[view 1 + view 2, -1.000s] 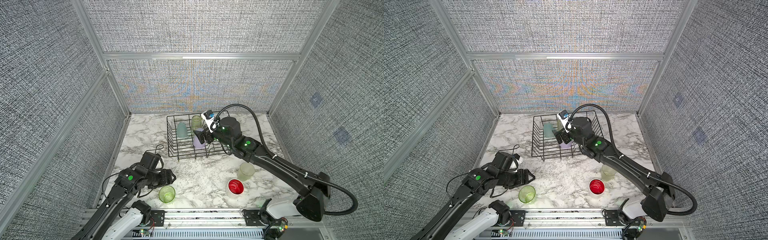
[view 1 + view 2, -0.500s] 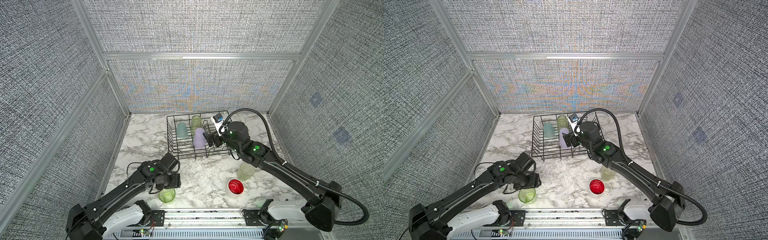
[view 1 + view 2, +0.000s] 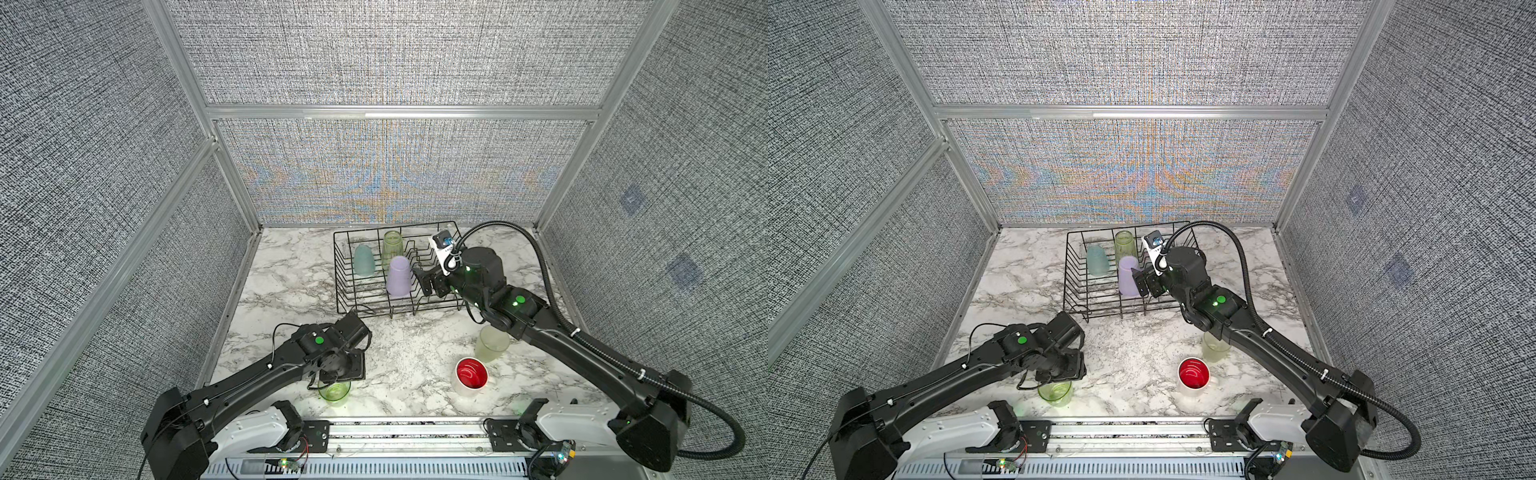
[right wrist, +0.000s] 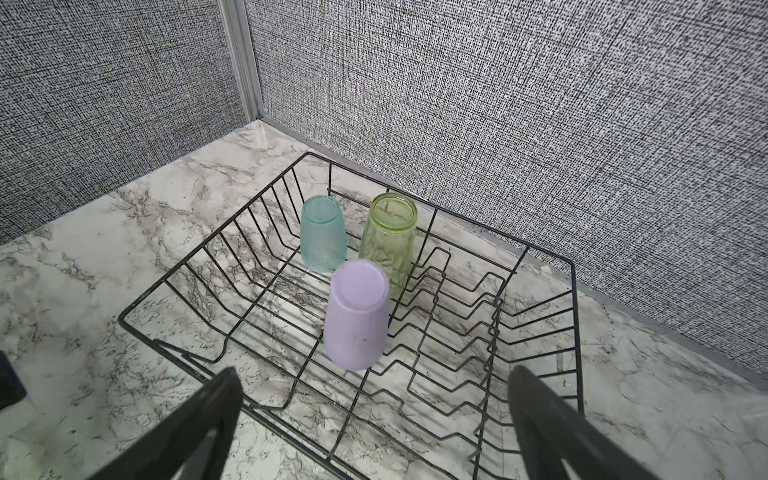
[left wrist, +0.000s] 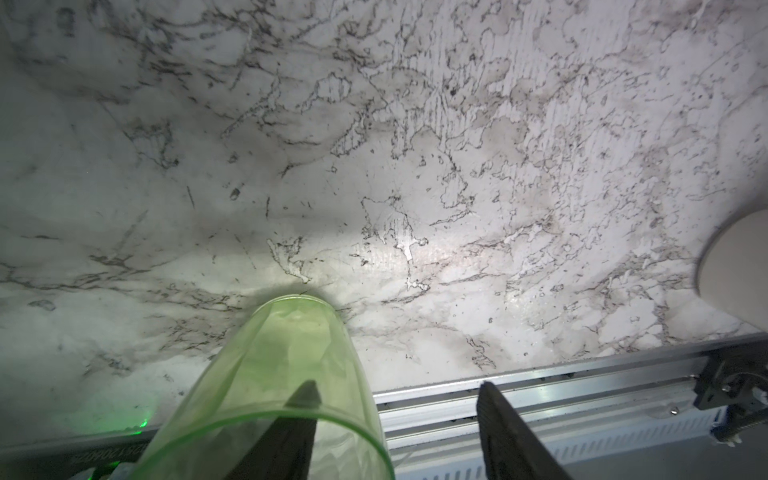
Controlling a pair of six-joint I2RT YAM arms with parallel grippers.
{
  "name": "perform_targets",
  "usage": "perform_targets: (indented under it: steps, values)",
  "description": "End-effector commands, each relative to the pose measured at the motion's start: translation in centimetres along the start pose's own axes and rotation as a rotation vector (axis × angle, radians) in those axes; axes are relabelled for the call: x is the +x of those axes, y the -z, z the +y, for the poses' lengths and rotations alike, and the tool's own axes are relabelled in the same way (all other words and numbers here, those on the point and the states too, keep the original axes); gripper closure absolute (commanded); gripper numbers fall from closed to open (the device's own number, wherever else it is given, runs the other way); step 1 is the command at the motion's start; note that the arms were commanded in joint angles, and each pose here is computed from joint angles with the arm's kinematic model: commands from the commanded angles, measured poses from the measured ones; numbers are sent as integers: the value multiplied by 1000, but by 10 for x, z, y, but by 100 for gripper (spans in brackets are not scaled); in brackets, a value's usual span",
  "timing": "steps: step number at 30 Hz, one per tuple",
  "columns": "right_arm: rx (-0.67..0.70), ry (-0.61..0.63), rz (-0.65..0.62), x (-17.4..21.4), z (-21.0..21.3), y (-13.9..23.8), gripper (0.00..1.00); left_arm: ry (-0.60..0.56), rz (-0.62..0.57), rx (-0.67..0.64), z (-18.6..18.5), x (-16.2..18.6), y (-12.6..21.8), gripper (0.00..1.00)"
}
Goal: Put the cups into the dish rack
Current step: 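Lower the left gripper onto the lime-green cup and grasp it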
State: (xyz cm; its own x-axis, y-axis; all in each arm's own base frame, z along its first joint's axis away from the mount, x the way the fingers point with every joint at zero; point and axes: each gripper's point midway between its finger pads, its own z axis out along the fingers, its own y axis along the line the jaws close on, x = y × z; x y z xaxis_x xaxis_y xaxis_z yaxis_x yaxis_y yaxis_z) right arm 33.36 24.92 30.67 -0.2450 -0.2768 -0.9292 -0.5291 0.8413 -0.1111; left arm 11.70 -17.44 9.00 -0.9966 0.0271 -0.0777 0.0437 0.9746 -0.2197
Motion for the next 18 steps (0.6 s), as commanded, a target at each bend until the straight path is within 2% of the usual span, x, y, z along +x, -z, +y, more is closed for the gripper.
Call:
perform_targets:
  steps: [1,5,7,13,16,18]
  values:
    - [23,-4,-9,-5,-5,3,1,-41,-8,-40,-4,1,-1,40]
    - [66,-5,-24,-1,-13,2,1,-86,34,-112,-1,9,-11,54]
    - [76,-21,-28,0,-16,3,1,-95,40,-135,0,9,-13,64]
    - [99,-39,-62,0,-21,9,1,-144,18,-105,-14,1,-14,90]
    - [102,-46,-52,2,-23,14,1,-175,13,-87,-23,-4,-10,99]
    - [120,-50,-53,7,-27,16,1,-208,9,-63,-32,-7,-5,100]
